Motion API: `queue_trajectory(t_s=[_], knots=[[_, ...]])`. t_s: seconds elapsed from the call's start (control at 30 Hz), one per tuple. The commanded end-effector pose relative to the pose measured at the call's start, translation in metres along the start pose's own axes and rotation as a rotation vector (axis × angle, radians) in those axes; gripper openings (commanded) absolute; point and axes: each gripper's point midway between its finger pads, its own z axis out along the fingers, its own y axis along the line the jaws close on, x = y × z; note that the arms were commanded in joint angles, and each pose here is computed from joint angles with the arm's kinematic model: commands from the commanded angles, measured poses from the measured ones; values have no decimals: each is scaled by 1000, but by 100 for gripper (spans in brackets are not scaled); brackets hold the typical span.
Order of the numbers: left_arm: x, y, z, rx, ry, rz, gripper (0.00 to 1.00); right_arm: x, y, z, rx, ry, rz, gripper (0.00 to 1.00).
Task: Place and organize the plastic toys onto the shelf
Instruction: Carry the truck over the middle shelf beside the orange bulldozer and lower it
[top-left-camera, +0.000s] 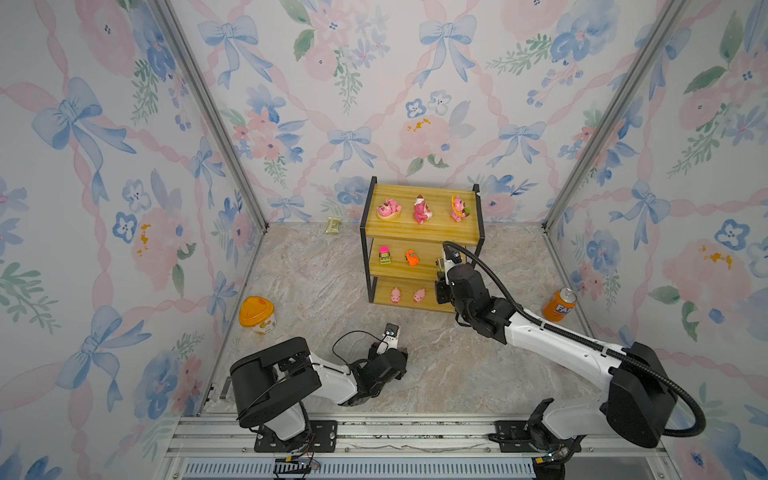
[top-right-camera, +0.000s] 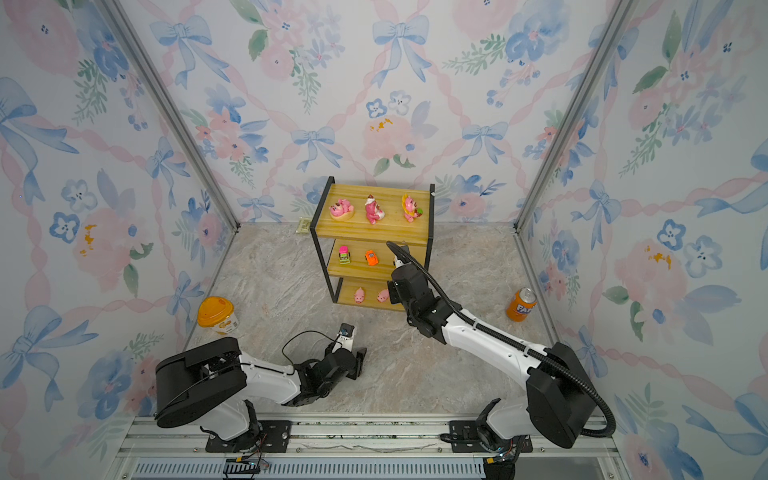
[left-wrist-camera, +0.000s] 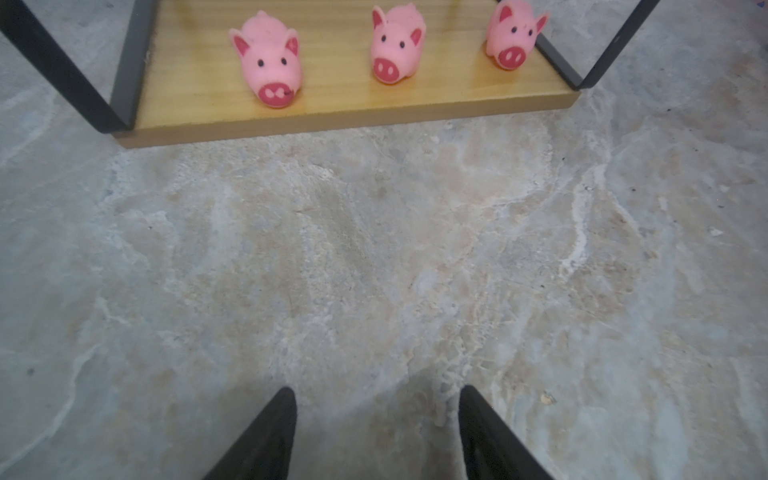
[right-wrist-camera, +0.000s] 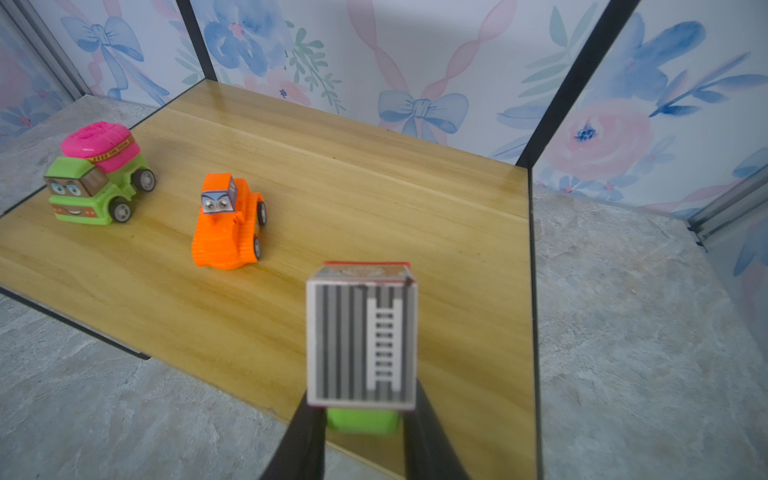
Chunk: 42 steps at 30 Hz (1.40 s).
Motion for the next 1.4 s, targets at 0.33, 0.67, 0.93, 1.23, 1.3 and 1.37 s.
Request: queue_trajectory(t_s=[0.33, 0.67, 0.93, 1.23, 1.3, 1.37], knots=[[0, -3, 5, -10, 4, 25, 64, 7, 7, 13, 15, -18, -42, 27], [0, -2, 3, -12, 0, 24, 63, 8, 8, 16, 19, -14, -55, 31], [-1, -2, 2, -9, -1, 20, 64, 7, 4, 16, 39, -16, -55, 47], [-1, -2, 1, -10, -5, 20, 64, 0, 2, 7, 44, -34, -63, 55], [-1, -1, 0, -12, -6, 20, 64, 0, 2, 4, 48, -36, -70, 57], [-1, 1, -1, -16, -10, 19, 64, -1, 3, 1, 54, -41, -84, 59]])
